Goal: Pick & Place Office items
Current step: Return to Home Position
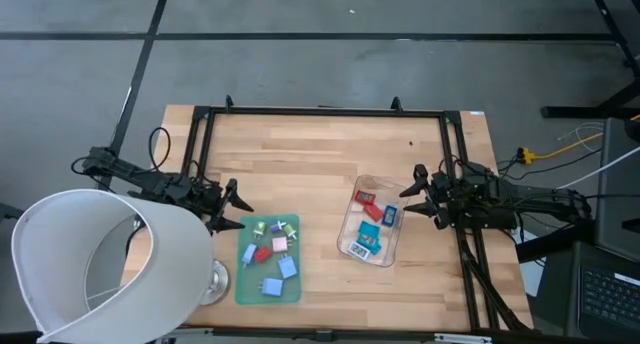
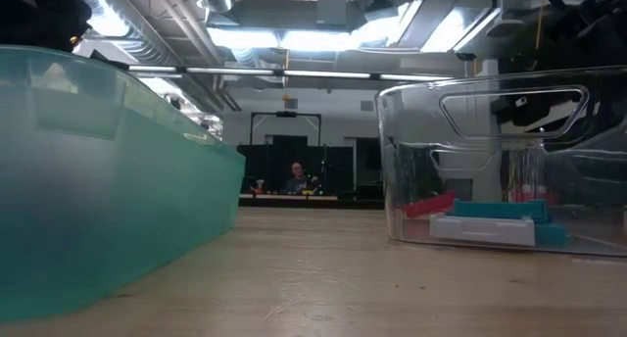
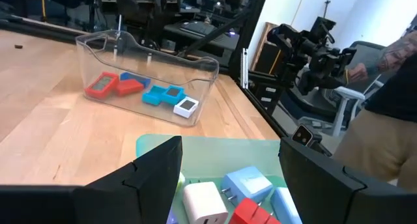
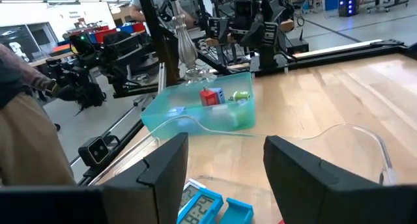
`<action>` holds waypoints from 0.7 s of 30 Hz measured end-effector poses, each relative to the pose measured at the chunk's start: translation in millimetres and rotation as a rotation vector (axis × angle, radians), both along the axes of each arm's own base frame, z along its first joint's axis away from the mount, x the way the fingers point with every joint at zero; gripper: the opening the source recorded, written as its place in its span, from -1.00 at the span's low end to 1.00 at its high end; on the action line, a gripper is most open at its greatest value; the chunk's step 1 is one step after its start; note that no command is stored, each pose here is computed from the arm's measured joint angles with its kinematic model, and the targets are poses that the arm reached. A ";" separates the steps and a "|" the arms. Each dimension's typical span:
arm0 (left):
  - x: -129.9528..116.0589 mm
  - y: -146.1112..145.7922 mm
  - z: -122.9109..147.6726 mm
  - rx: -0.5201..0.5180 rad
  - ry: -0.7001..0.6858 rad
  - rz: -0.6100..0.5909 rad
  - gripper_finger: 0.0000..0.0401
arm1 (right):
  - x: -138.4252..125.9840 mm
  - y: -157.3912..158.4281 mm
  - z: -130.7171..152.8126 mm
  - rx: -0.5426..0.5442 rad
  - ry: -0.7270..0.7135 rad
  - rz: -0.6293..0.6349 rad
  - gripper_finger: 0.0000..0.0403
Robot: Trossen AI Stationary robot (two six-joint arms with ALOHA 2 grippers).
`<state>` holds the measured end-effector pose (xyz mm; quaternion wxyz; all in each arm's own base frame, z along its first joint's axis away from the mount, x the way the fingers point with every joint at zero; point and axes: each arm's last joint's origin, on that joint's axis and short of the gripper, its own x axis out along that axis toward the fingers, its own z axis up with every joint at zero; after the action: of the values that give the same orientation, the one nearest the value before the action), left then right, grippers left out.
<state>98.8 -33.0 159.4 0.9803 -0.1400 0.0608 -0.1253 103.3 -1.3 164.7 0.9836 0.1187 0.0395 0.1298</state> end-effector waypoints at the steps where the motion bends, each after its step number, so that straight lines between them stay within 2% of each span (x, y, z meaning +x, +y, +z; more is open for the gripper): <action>1: 0.0 0.0 0.0 0.000 0.000 0.000 0.25 | 0.0 0.0 0.0 0.000 0.000 0.000 0.00; 21: 0.0 0.0 0.2 -0.001 -0.002 0.000 0.25 | 0.0 -0.1 0.2 0.000 -0.001 -0.004 0.00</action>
<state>98.8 -33.0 159.6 0.9803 -0.1402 0.0599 -0.1252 103.3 -1.4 164.9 0.9839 0.1184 0.0389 0.1280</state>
